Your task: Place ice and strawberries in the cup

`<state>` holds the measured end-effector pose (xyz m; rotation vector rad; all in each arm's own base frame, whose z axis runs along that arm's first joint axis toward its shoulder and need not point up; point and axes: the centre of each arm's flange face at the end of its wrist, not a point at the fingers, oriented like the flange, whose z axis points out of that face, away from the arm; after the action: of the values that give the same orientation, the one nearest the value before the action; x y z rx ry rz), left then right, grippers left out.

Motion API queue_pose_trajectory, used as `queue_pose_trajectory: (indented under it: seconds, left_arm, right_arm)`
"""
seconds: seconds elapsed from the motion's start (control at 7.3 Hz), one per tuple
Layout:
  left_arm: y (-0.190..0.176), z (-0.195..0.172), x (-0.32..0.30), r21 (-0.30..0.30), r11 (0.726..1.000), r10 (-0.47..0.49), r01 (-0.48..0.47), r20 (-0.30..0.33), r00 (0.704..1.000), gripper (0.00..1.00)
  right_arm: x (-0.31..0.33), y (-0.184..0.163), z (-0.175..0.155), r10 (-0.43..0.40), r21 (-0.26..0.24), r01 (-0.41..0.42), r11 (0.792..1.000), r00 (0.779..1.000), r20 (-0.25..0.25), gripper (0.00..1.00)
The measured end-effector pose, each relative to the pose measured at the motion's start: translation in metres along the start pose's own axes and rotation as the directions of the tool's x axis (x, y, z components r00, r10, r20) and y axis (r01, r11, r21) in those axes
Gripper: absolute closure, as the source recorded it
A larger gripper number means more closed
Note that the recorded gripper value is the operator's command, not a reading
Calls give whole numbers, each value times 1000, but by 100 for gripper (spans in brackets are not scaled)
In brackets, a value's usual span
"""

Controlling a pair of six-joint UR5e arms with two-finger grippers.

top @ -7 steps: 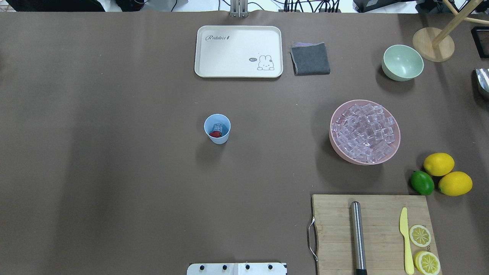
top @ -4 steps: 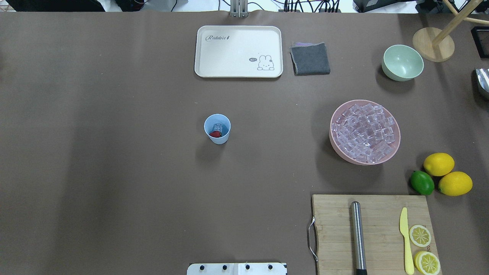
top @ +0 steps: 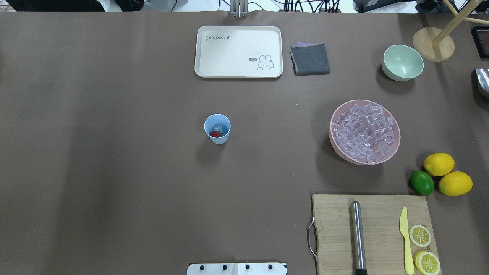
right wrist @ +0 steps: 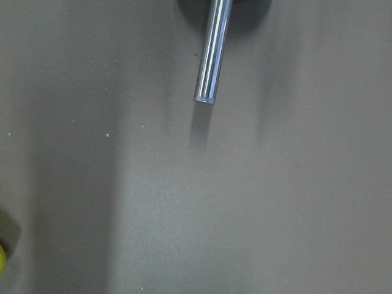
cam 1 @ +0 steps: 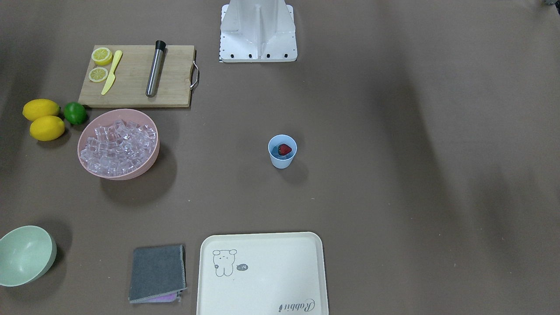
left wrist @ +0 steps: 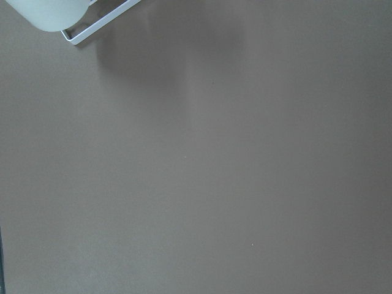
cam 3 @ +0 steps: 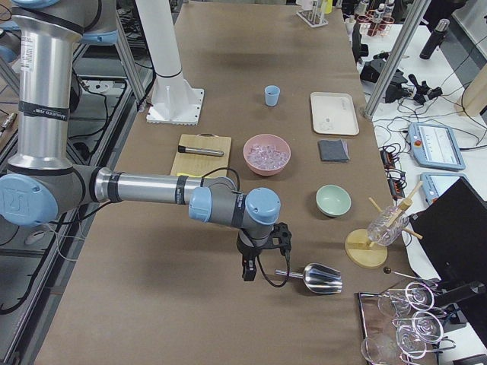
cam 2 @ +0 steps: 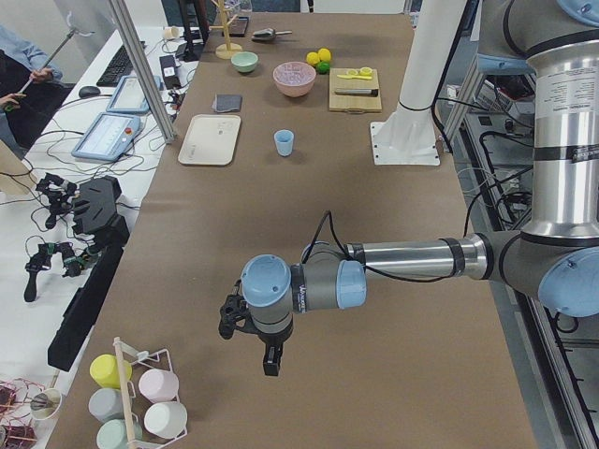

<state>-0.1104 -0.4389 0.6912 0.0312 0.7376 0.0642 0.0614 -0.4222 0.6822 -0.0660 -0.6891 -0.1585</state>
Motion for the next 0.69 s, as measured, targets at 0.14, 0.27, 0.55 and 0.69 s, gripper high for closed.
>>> queue_pose_trajectory:
  seconds: [0.14, 0.27, 0.55, 0.69]
  left_arm:
    - [0, 0, 0, 0, 1000, 1, -1, 0, 1000, 2]
    - [0, 0, 1, 2, 1000, 1, -1, -9, 1000, 2]
    - [1, 1, 3, 5, 1000, -2, 2, -40, 999, 2]
    - [4, 3, 3, 3, 1000, -5, 5, -47, 999, 2]
  right_arm:
    - [0, 1, 0, 1, -1, -1, 1000, 1000, 1, 0]
    - [0, 1, 1, 1, -1, -1, 1000, 1000, 2, 0]
    - [0, 2, 1, 5, -1, -5, 1000, 1000, 3, 0]
    - [0, 2, 1, 6, -1, -6, 1000, 1000, 3, 0]
